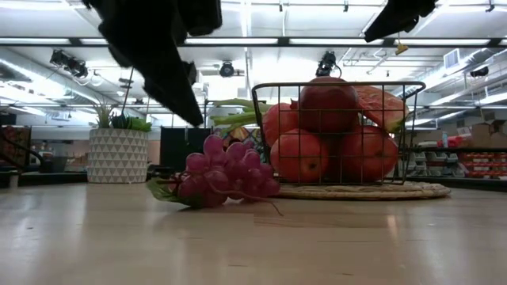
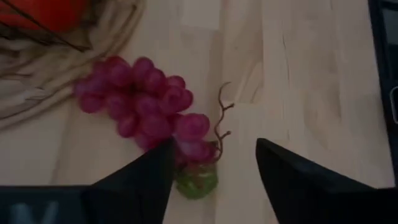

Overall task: Build produce basket
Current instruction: Put the purple grapes into the brown wire basket

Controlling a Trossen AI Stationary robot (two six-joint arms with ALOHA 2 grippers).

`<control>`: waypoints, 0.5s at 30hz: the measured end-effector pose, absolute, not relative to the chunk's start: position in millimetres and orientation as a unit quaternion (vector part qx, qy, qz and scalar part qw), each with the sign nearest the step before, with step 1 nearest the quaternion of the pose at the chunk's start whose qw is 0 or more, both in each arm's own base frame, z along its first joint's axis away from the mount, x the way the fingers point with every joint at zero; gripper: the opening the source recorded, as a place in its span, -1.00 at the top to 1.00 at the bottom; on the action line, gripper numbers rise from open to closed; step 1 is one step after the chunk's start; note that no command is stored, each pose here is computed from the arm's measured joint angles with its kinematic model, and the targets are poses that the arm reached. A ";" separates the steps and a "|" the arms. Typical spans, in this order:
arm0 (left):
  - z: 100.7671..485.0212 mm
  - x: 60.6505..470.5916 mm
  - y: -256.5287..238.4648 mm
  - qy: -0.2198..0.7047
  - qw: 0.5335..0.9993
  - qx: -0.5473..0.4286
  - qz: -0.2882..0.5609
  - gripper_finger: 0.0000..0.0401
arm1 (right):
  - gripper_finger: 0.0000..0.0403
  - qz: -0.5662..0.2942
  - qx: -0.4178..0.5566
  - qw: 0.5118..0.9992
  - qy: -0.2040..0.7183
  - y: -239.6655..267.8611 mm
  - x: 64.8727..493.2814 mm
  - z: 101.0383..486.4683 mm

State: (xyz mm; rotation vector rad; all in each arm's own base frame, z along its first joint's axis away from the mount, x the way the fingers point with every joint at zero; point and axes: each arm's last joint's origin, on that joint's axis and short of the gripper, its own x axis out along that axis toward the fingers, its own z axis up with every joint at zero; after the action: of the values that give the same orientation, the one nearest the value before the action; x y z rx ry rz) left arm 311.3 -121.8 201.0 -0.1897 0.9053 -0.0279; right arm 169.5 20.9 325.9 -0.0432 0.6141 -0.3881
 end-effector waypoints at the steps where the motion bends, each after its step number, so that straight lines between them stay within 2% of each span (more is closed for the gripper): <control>1: 196.5 313.5 -124.3 0.439 0.894 -0.094 -0.013 -0.17 | 0.40 -0.190 -0.021 0.934 0.300 21.0 169.9 325.8; 5: 179.4 324.6 -132.0 0.447 0.891 -0.074 0.027 -0.31 | 0.40 -0.191 -0.020 0.934 0.301 21.3 171.3 325.2; 10: 177.5 336.6 -137.2 0.433 0.897 -0.043 0.075 -0.45 | 0.40 -0.192 -0.018 0.933 0.303 21.5 172.4 324.3; 15: 168.2 339.4 -138.3 0.443 0.892 -0.035 0.082 -0.47 | 0.40 -0.192 -0.020 0.932 0.308 22.0 174.2 322.6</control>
State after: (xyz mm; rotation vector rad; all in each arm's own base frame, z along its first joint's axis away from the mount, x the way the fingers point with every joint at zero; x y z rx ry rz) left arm 339.4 -138.3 168.2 -0.0719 0.9204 0.1711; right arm 174.2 22.0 322.6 -0.0409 0.6307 -0.3928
